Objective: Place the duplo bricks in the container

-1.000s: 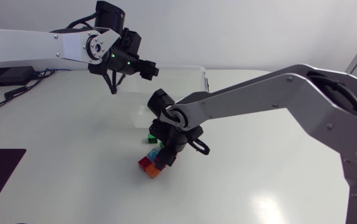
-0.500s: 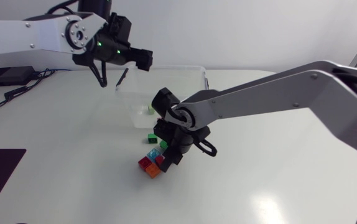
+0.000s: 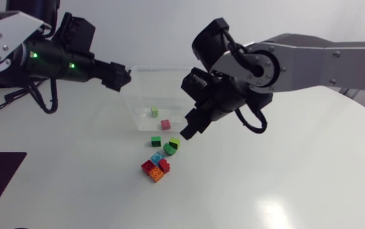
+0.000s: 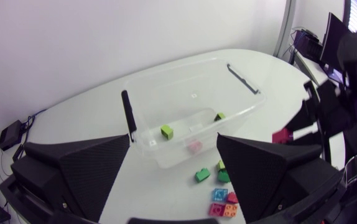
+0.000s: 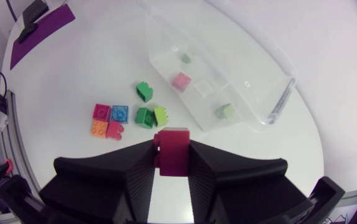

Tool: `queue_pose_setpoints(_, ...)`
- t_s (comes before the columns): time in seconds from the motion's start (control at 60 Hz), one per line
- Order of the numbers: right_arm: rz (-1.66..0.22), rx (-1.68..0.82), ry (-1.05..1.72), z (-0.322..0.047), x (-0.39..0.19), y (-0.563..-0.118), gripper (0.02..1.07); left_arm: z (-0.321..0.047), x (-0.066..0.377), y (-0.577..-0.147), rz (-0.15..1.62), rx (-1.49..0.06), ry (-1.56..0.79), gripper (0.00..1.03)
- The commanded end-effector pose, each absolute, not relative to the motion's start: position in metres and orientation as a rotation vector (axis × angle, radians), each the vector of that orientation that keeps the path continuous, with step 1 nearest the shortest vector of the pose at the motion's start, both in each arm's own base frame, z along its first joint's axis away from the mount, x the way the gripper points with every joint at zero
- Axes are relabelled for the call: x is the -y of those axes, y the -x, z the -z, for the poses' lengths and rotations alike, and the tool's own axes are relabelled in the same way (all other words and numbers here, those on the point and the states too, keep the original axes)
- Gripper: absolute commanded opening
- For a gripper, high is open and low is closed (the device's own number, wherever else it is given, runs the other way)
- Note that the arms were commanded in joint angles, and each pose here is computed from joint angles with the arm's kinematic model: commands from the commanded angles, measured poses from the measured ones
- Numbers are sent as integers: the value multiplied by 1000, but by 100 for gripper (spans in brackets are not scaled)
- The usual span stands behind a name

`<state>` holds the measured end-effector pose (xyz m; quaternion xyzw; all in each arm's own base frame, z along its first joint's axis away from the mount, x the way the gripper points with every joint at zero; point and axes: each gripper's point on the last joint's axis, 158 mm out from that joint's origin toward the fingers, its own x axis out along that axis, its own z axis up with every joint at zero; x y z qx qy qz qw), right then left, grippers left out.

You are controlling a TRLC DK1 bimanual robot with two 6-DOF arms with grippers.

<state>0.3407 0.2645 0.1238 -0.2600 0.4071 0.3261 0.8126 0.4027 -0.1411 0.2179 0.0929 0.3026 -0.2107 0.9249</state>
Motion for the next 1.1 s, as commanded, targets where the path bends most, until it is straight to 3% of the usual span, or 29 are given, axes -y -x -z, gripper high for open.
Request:
queue_pose_setpoints(0.0, -662, -830, 508, -149, -263, -354, 16, -200, 136, -380, 465, -655, -237, 97)
queue_pose_setpoints(0.117, -639, -799, 487, -163, -264, -369, 16, -181, 135, -361, 500, -686, -265, 97)
queue_pose_setpoints(0.367, -595, -767, 456, -173, -265, -410, 16, -106, 146, -319, 620, -811, -349, 96)
queue_pose_setpoints(0.817, -536, -770, 421, -148, -266, -470, 17, -19, 155, -311, 690, -922, -411, 96)
queue_pose_setpoints(0.9, -523, -771, 415, -142, -262, -478, 30, -8, 156, -309, 698, -947, -413, 96)
queue_pose_setpoints(1.033, -508, -775, 408, -136, -258, -488, 65, 0, 165, -306, 722, -960, -423, 96)
queue_pose_setpoints(1.083, -504, -777, 408, -135, -256, -489, 72, 3, 169, -304, 730, -964, -426, 96)
